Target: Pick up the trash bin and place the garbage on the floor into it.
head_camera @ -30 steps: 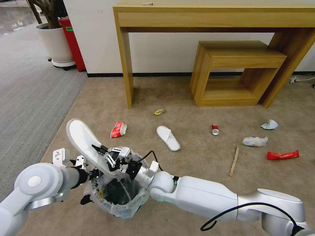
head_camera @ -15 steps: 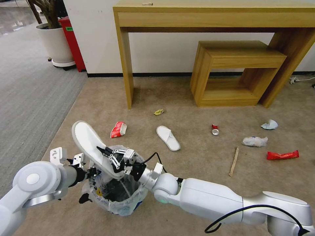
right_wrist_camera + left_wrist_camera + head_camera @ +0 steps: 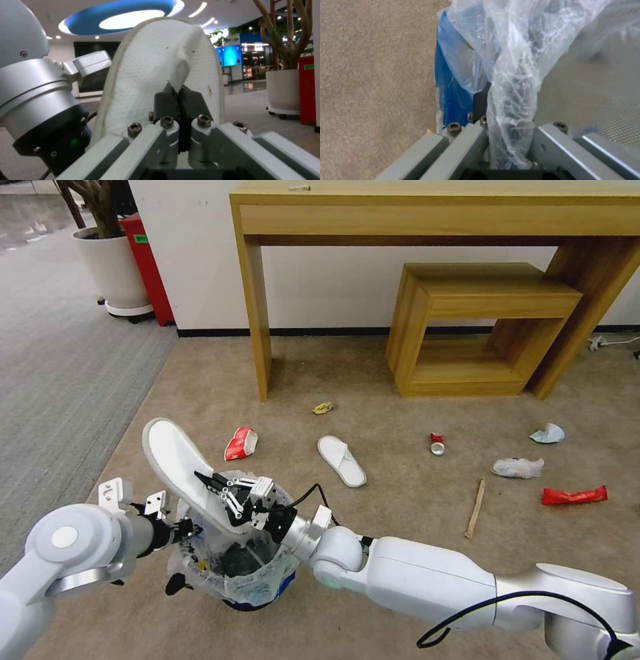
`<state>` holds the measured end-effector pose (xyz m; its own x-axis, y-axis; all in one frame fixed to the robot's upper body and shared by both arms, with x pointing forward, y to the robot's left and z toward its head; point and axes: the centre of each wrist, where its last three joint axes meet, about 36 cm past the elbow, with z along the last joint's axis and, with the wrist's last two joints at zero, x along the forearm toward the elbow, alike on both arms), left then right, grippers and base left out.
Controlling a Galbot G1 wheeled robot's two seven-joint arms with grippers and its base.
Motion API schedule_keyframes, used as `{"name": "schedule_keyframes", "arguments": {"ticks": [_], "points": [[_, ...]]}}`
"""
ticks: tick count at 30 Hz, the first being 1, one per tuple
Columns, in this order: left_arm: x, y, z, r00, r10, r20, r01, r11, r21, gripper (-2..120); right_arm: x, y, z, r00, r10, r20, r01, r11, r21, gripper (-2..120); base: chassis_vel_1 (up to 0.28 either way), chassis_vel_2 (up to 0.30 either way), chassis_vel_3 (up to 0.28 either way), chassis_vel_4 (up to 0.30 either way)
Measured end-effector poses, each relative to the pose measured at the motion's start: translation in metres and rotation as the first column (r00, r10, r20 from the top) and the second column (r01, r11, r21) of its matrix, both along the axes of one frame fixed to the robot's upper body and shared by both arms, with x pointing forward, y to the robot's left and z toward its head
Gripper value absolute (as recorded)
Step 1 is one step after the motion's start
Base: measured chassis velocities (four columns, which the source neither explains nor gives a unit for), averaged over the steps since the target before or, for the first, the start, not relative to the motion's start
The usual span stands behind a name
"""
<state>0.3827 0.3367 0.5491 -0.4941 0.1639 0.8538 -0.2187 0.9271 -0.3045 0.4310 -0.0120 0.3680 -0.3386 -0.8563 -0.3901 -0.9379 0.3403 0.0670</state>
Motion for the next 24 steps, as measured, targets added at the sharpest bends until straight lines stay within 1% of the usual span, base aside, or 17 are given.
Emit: {"name": "schedule_keyframes", "arguments": {"ticks": [7,16,18,19,21,22,23,24], "points": [[-0.002,0.002,0.011,1.000,0.011,-0.007,-0.011,1.000,-0.004,0,-0.001,0.003,0.000,1.000,0.009,0.004,-0.009,1.000,-0.001,0,0.000,0.000,0.000,0.000],[-0.002,0.005,0.015,1.000,0.026,-0.003,-0.026,1.000,-0.005,0,-0.002,0.004,0.000,1.000,0.019,0.008,-0.019,1.000,-0.006,0,0.000,0.000,0.000,0.000],[-0.003,0.005,0.015,1.000,0.027,-0.003,-0.027,1.000,-0.007,0,-0.002,0.002,0.000,1.000,0.018,0.009,-0.017,1.000,-0.011,8,0.000,0.000,0.000,0.000],[-0.003,0.005,0.015,1.000,0.027,-0.003,-0.027,1.000,-0.007,0,-0.002,0.002,0.000,1.000,0.018,0.009,-0.017,1.000,-0.011,8,0.000,0.000,0.000,0.000],[-0.004,0.004,0.016,1.000,0.024,0.000,-0.024,1.000,-0.009,0,-0.003,0.000,-0.002,1.000,0.016,0.009,-0.016,1.000,-0.017,19,0.000,0.000,0.000,0.000],[-0.004,0.004,0.017,1.000,0.023,0.002,-0.023,1.000,-0.009,0,-0.003,-0.001,-0.002,1.000,0.016,0.009,-0.016,1.000,-0.019,23,0.000,0.000,0.000,0.000],[-0.004,0.004,0.017,1.000,0.023,0.002,-0.023,1.000,-0.009,0,-0.003,-0.001,-0.002,1.000,0.016,0.009,-0.016,1.000,-0.019,23,0.000,0.000,0.000,0.000],[-0.004,0.004,0.017,1.000,0.022,0.003,-0.022,1.000,-0.008,0,-0.003,-0.002,-0.002,1.000,0.016,0.010,-0.016,1.000,-0.021,28,0.000,0.000,0.000,0.000]]}}
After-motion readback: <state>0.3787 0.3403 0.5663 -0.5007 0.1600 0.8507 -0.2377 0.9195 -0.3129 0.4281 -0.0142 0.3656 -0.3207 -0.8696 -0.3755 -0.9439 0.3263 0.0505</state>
